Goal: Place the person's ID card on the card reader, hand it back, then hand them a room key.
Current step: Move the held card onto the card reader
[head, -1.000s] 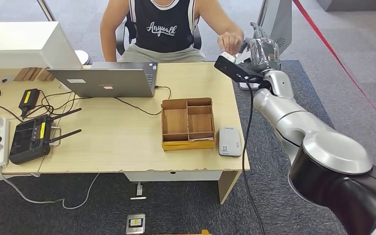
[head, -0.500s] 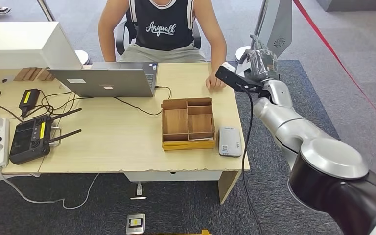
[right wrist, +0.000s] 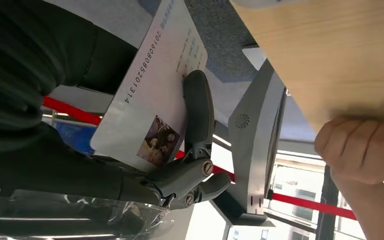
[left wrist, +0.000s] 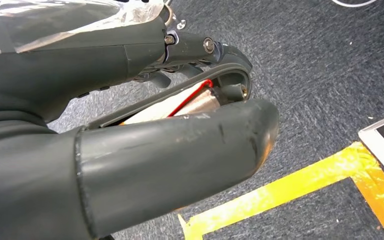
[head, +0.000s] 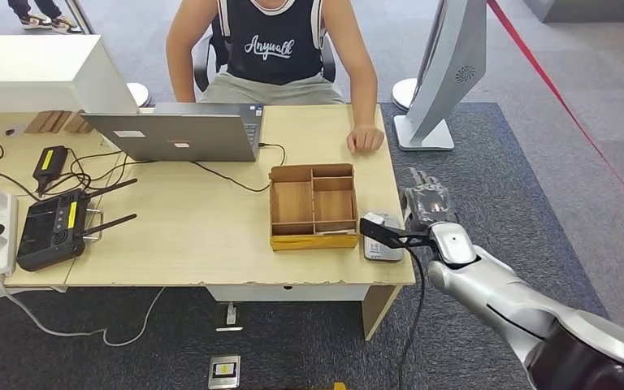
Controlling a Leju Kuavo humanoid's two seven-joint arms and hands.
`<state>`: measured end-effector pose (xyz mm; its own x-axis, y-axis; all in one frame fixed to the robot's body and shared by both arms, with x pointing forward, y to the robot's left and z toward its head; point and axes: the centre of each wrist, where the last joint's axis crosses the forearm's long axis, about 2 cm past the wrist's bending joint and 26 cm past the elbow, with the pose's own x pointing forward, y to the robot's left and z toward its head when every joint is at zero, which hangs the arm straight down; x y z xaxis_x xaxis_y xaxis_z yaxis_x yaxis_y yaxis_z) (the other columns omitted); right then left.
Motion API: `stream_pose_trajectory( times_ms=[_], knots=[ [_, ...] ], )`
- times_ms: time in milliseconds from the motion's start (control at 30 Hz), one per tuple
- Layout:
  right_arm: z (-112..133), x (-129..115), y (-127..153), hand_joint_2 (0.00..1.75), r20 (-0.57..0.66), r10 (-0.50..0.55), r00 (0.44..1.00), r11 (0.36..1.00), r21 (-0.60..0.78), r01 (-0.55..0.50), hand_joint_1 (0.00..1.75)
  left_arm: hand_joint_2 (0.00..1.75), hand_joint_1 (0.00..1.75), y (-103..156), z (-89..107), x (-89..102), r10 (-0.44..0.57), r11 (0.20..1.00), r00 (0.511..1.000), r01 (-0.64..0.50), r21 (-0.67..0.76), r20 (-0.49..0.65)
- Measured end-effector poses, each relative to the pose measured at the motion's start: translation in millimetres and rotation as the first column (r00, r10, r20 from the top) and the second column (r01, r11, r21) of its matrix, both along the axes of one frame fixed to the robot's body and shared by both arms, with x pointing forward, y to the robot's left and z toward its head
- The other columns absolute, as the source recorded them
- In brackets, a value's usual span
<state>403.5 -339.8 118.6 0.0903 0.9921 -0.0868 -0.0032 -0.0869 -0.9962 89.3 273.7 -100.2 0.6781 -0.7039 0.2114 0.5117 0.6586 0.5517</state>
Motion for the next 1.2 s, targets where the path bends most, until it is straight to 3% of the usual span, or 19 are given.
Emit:
stream_pose_trajectory(
  times_ms=[400, 867, 1200],
  knots=[
    [-5.6, -31.6, -3.9, 1.75, -0.001, 0.013, 1.0, 0.98, 0.199, -0.012, 1.75, 0.0, 0.0, 0.1, -1.3, -8.0, 0.039, 0.999, 0.999, -0.039, 0.005, 0.003],
    [7.0, -29.1, 10.5, 1.75, 0.058, 0.03, 0.998, 0.954, 0.296, -0.046, 1.75, 0.0, 0.0, -0.5, -1.1, -6.8, 0.045, 0.999, 0.999, -0.045, 0.003, 0.004],
    [0.9, -33.5, 22.0, 1.75, 0.03, 0.048, 0.998, 0.948, 0.314, -0.055, 1.75, 0.0, 0.0, -0.7, -0.6, -3.6, 0.038, 0.999, 0.999, -0.038, -0.004, 0.001]
  ],
)
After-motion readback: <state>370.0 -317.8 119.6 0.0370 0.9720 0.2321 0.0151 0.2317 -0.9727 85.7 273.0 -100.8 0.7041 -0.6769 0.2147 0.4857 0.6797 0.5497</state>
